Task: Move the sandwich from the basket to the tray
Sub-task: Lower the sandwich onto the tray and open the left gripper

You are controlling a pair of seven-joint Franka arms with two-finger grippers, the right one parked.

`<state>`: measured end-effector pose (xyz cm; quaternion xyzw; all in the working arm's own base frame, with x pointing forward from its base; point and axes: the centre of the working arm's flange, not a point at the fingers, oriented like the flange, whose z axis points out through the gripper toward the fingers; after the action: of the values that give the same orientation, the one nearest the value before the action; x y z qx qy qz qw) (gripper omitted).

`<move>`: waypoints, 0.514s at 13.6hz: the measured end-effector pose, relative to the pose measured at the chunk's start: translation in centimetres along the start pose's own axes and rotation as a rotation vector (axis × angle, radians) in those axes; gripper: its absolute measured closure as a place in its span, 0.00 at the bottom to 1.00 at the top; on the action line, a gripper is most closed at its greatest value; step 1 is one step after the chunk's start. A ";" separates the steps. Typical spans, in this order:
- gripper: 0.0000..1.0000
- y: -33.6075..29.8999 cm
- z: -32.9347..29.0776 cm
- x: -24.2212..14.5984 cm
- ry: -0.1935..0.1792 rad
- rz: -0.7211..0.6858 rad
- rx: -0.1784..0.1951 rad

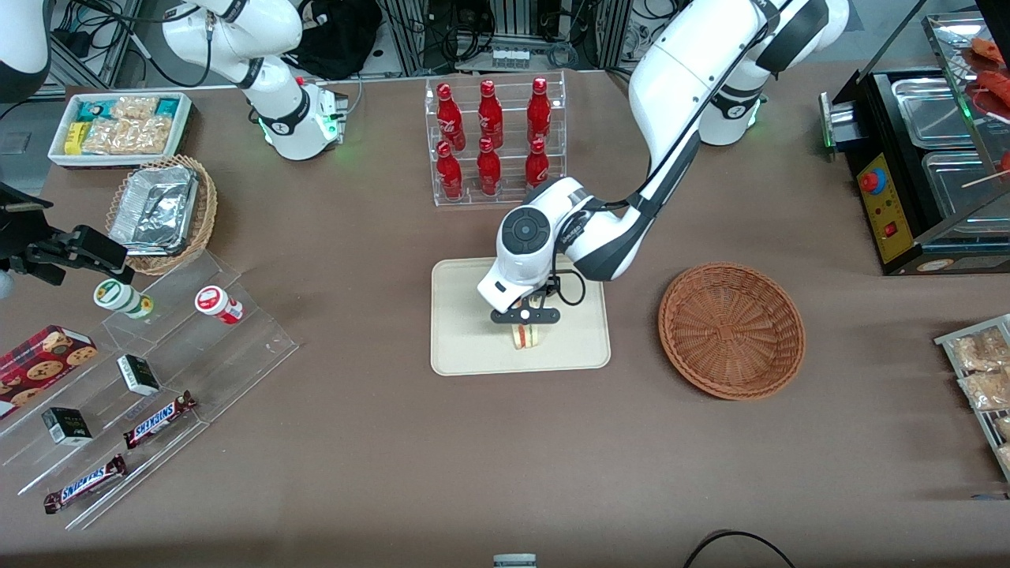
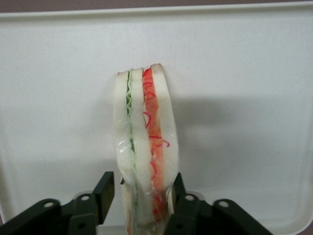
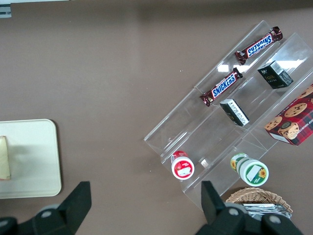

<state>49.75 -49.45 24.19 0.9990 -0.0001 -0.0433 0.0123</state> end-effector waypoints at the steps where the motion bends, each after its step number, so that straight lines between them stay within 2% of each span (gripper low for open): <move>1: 0.31 0.0 -0.8 0.1 0.001 -0.002 0.003; 3: 0.09 -0.9 -4.5 0.1 -0.018 -0.014 0.050; 4: 0.01 -2.2 -7.6 0.4 -0.027 -0.033 0.082; 5: 0.00 -4.2 -11.4 0.9 -0.027 -0.063 0.103; 7: 0.00 -9.2 -19.3 1.6 -0.008 -0.135 0.120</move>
<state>52.96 -39.80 43.05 0.9955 0.0648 -0.0479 -0.0504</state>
